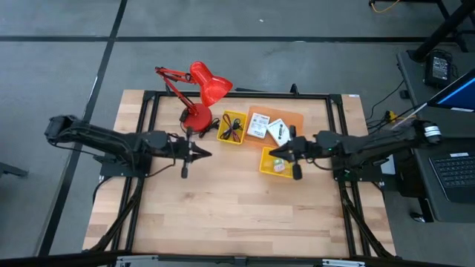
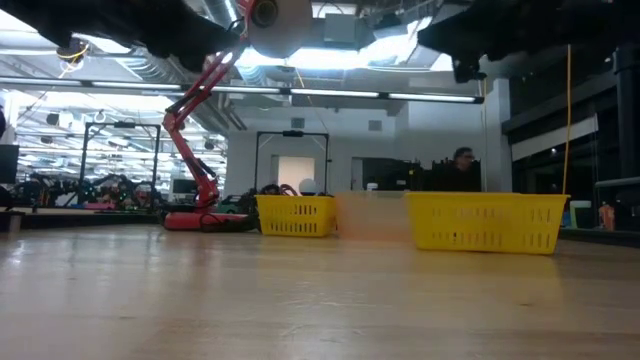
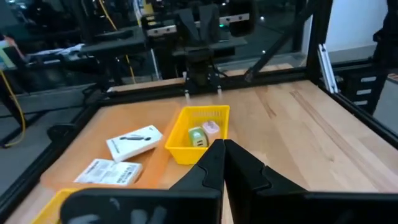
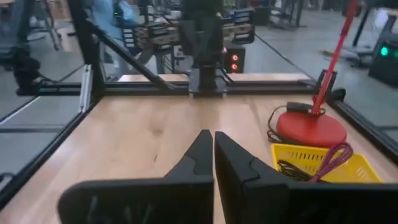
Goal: Pick and place items into bin
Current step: Return to Home Position
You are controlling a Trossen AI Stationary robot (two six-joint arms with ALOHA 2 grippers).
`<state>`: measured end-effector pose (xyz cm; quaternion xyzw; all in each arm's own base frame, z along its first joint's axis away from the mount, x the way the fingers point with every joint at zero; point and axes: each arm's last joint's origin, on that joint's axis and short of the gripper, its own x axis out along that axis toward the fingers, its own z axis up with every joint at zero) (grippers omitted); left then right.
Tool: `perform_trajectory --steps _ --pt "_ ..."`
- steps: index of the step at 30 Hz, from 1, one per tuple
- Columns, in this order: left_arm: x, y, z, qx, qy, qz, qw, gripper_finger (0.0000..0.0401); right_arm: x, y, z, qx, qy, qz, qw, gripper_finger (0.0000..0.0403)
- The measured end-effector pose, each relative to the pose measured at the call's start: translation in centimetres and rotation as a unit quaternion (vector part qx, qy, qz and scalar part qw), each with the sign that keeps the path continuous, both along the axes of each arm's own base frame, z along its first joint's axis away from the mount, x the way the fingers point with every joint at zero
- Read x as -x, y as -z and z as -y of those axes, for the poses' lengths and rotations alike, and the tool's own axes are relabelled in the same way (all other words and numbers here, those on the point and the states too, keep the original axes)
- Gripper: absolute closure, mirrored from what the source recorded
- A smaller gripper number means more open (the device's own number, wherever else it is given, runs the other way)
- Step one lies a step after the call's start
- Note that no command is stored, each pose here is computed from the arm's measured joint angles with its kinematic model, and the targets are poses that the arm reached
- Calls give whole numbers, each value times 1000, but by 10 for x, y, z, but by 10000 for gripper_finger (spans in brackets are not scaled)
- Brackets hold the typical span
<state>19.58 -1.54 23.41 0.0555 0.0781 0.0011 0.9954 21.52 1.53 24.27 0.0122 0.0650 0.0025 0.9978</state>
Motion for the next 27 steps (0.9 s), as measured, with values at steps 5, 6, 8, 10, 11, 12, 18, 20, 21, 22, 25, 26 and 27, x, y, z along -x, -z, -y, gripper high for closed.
perform_trajectory --steps 5,6,8,10,11,12,18,20,21,22,25,26,27 --pt "17 -11 -5 -4 -16 15 1000 400 18 -4 1 23 -11 18 1000 403" --pt "21 -12 -5 -7 -20 24 999 400 21 -5 1 29 -11 22 999 403" --pt "28 -10 -6 -18 -23 44 999 400 26 -7 2 36 -11 26 999 403" --pt "36 -2 -7 -21 -23 56 998 398 31 -10 4 43 -9 27 999 403" --pt "40 1 -7 -20 -26 68 997 398 34 -12 5 42 -6 29 999 403" --pt "43 5 -8 -20 -31 77 996 398 37 -12 6 40 -2 27 999 403" --pt "65 23 -12 -21 -72 119 990 399 50 -15 12 33 12 18 999 403" --pt "71 24 -13 -23 -74 133 988 399 53 -18 12 33 12 25 999 403" --pt "74 24 -14 -23 -76 137 987 399 54 -18 12 32 10 26 999 403" --pt "76 25 -15 -25 -79 140 987 399 55 -18 11 32 7 25 999 403" --pt "83 25 -18 -30 -92 137 986 400 57 -19 11 32 4 25 999 403" --pt "84 26 -20 -31 -97 134 986 400 57 -18 11 32 3 22 999 403" --pt "86 26 -21 -31 -100 132 986 399 57 -17 11 35 3 18 999 403"
